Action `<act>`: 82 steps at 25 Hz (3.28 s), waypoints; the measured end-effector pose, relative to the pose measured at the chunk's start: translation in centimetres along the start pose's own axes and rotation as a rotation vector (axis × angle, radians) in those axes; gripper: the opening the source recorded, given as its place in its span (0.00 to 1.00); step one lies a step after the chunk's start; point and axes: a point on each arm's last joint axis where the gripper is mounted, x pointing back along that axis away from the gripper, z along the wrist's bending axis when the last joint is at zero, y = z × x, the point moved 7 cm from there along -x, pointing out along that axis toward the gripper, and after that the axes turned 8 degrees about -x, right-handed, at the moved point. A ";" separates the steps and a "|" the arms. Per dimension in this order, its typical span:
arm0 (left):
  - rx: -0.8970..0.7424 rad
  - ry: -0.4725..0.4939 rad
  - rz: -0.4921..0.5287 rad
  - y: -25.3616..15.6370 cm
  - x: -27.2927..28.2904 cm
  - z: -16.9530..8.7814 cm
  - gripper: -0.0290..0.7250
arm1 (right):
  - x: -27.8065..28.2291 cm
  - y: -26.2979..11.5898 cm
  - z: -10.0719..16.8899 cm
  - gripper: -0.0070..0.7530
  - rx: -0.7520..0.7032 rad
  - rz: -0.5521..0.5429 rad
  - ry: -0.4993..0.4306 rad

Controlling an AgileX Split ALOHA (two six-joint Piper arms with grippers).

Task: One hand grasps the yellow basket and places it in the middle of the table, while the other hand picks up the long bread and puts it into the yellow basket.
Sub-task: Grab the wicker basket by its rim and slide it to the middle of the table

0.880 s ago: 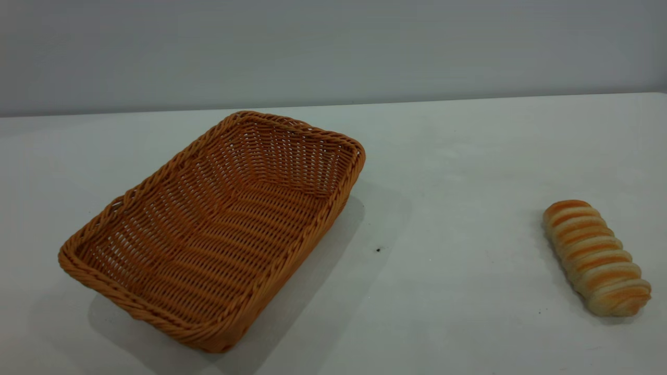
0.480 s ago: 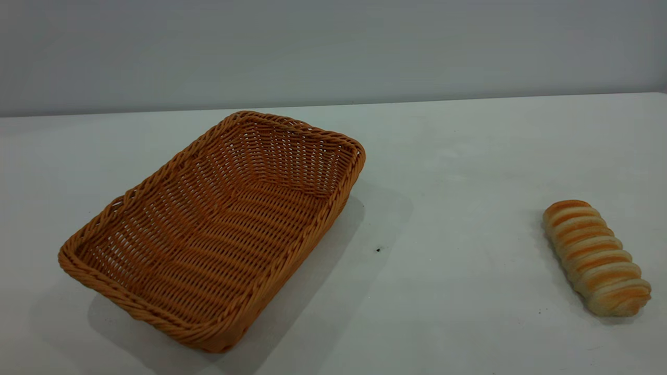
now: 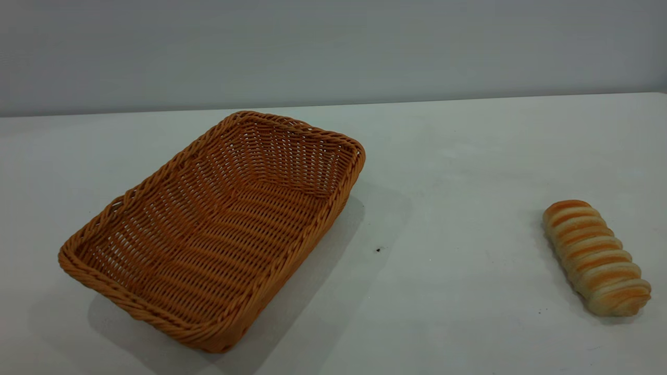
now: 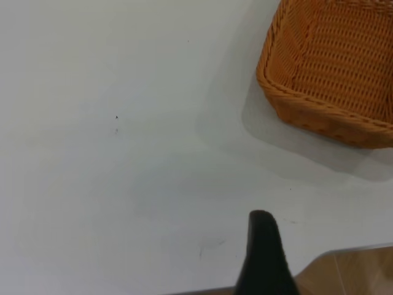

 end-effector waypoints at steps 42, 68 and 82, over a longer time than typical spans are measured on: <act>0.083 -0.151 0.193 0.5 -1.9 -0.9 0.81 | -0.3 1.2 1.0 0.71 -0.026 0.009 0.098; 0.200 -0.104 0.345 7.3 -18.1 -2.3 0.75 | -13.7 8.1 2.7 0.71 -0.001 0.318 0.021; 0.529 -0.018 0.547 5.2 -26.1 -3.8 0.75 | -13.9 8.4 2.9 0.71 -0.022 0.302 0.035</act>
